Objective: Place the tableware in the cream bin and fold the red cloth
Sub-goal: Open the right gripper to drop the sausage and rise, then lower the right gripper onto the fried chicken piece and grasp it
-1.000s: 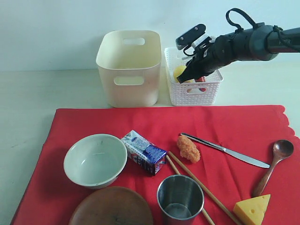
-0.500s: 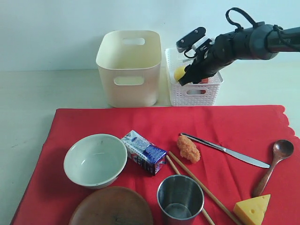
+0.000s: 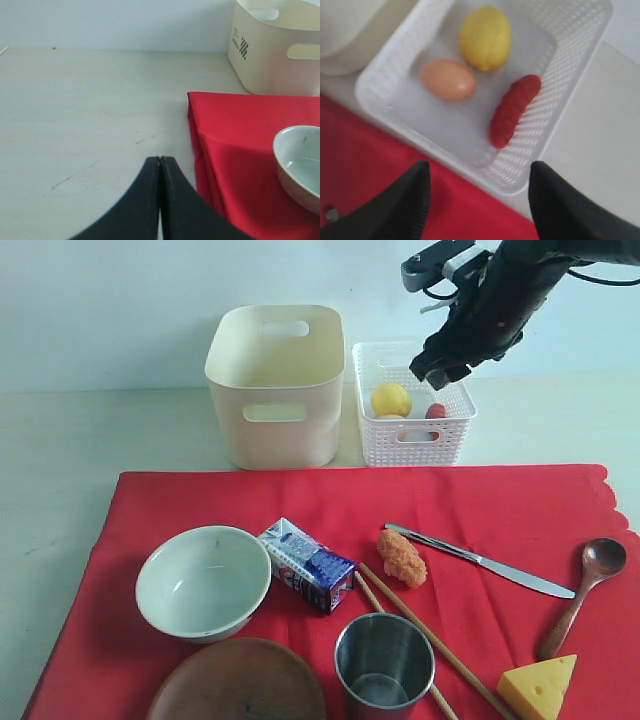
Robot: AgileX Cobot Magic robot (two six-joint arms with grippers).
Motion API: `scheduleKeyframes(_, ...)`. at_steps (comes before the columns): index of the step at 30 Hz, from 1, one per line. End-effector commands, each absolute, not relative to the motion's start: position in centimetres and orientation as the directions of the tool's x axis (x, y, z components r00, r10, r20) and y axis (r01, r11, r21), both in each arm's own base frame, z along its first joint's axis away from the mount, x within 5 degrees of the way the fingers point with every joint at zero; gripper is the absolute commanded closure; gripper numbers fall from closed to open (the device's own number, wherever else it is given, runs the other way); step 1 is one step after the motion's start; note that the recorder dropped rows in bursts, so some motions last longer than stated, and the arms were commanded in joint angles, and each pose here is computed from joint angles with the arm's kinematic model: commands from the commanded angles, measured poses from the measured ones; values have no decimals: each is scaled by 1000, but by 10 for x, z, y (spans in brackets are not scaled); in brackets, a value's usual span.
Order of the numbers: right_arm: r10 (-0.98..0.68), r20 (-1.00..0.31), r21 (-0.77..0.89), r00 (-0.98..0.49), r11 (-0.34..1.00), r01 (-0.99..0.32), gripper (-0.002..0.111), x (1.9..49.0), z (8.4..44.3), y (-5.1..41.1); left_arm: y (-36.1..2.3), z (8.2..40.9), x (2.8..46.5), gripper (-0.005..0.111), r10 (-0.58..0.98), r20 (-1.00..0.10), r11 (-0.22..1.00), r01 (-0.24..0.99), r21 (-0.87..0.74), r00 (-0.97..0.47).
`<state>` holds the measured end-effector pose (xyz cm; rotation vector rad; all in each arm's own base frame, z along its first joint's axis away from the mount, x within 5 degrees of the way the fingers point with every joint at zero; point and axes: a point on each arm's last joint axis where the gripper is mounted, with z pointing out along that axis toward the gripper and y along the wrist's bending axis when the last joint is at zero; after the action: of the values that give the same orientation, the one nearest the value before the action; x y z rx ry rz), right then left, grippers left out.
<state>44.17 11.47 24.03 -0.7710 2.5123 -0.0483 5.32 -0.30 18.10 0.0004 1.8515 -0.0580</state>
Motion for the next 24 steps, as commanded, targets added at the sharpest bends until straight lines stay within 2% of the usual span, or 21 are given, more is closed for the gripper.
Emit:
scheduleKeyframes(1, -477, -455, -9, -752, 847, -532, 51, 431, 246, 124, -3, 181, 53, 107, -30, -964, 999, 35, -40, -263)
scheduleKeyframes(3, -467, -421, 68, -778, 839, -540, 52, 424, 242, 129, -3, 181, 53, 107, -30, -964, 999, 35, -40, -263)
scheduleKeyframes(10, -472, -314, 117, -824, 842, -527, 57, 401, 222, 123, -3, 181, 53, 107, -30, -964, 999, 35, -40, -263)
scheduleKeyframes(16, -420, -312, 191, -852, 851, -489, 57, 371, 212, 124, -3, 181, 53, 107, -30, -964, 999, 35, -40, -263)
scheduleKeyframes(24, -589, -248, 102, -769, 774, -625, 57, 329, 183, 175, -3, 181, 53, 107, -30, -964, 999, 35, -40, -263)
